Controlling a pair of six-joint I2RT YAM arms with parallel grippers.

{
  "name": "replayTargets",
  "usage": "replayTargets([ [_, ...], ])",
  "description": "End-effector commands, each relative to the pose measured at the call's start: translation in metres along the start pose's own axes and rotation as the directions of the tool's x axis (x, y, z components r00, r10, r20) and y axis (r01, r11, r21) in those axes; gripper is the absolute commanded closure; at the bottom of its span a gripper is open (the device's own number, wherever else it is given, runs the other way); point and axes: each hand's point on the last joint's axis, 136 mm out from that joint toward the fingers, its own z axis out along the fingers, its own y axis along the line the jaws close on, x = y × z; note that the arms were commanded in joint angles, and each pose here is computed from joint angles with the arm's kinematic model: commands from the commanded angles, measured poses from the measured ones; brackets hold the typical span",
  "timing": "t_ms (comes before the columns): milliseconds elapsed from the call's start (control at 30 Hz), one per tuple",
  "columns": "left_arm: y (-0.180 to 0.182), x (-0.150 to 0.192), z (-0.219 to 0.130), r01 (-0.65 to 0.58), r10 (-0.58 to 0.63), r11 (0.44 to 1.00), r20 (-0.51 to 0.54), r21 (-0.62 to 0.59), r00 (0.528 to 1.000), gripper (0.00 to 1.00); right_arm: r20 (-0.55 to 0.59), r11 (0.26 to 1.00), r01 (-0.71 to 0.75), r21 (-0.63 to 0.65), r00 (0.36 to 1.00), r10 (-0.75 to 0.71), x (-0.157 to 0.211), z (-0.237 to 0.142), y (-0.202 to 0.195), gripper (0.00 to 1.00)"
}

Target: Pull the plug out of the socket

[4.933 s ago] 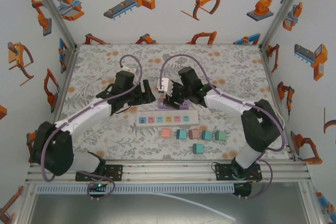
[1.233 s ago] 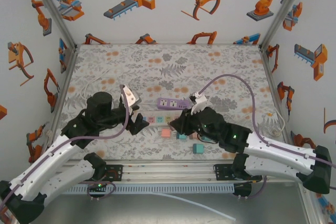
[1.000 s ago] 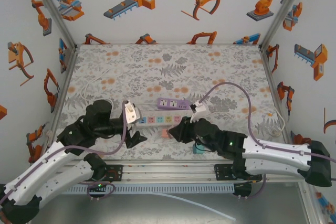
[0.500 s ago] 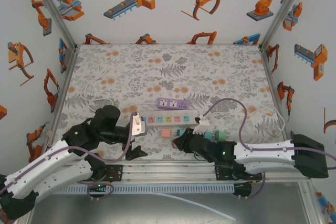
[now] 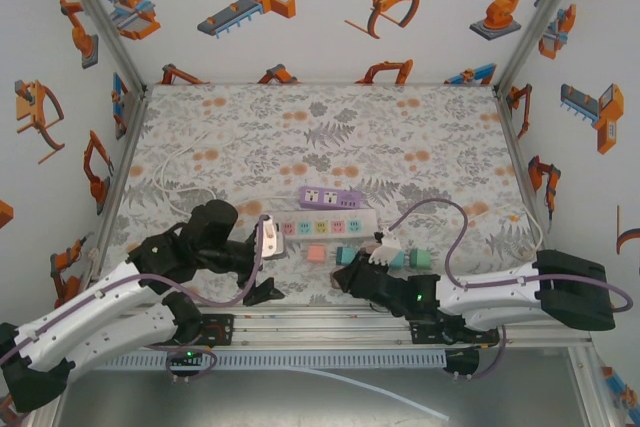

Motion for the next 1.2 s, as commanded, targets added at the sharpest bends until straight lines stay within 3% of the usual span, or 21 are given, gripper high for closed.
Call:
replayTargets([
  [0, -0.002, 0.001, 0.003, -0.005, 0.005, 1.000, 0.009, 0.011, 1.000, 0.03, 0.033, 0.995, 0.007, 0.099, 0.999, -0.010, -0.002, -0.002, -0.022, 0.64],
  [200, 0.000, 0.002, 0.004, -0.005, 0.005, 1.000, 0.007, 0.000, 1.000, 0.03, 0.034, 0.993, 0.004, 0.119, 0.999, -0.008, -0.003, -0.006, -0.026, 0.55],
  [567, 0.004, 0.010, 0.004, 0.016, -0.016, 0.999, -0.007, -0.032, 1.000, 0.03, 0.056, 0.996, 0.001, 0.091, 0.998, -0.006, -0.021, -0.023, -0.010, 0.52],
  [800, 0.008, 0.005, 0.000, 0.026, -0.025, 0.998, 0.009, -0.064, 1.000, 0.03, 0.165, 0.997, 0.061, 0.057, 0.984, -0.069, -0.059, -0.046, 0.011, 0.51],
  [1000, 0.043, 0.004, -0.008, 0.081, -0.076, 0.960, 0.030, -0.267, 0.997, 0.03, 0.333, 0.962, 0.216, 0.165, 0.906, -0.260, -0.121, -0.073, 0.010, 0.40],
  [1167, 0.097, 0.015, -0.024, 0.143, -0.148, 0.815, 0.036, -0.561, 0.988, 0.03, 0.358, 0.898, 0.241, 0.369, 0.855, -0.376, -0.179, -0.090, -0.028, 0.28],
])
